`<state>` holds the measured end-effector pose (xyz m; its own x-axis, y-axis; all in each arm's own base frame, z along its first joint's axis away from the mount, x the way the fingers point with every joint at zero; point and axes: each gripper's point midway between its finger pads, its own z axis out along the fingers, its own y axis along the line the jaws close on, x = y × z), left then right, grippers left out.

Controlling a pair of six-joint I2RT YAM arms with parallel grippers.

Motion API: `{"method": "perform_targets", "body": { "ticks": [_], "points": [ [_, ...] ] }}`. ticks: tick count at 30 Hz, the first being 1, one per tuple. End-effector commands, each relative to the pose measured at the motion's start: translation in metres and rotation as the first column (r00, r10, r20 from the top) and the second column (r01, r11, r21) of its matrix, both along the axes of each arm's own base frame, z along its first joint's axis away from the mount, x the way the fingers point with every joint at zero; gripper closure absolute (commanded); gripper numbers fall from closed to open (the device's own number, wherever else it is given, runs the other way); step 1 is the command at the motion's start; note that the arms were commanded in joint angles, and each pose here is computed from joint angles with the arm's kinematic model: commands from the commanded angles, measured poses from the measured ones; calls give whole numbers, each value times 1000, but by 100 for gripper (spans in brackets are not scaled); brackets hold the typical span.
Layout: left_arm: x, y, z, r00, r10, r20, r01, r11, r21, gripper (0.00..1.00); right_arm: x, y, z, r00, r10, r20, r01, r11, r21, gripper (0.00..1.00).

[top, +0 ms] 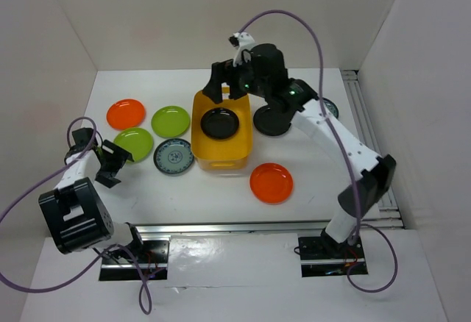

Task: Place the plates into the plastic bin on the countertop

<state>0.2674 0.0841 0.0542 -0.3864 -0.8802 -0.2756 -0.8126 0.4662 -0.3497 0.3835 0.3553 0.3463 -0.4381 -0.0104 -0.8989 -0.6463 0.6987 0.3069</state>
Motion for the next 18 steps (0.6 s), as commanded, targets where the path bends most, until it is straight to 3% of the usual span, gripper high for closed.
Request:
{"method": "perform_targets", "body": {
  "ticks": [1,5,12,18],
  "points": [
    [12,13,-3,998,62,33,-62,998,3,6,-29,-19,26,996,59,59,-61,998,31,0],
    [25,20,-13,992,110,55,-108,994,-24,6,-51,-46,35,995,55,78,-59,998,39,0],
    [47,27,-25,989,136,53,-133,989,-58,8,-64,-85,-7,1000,8,-9,-8,1000,-14,0],
    [50,31,-38,988,151,28,-150,987,-61,29,-64,-90,-13,1000,-3,-18,2,1000,-19,0]
  ]
}}
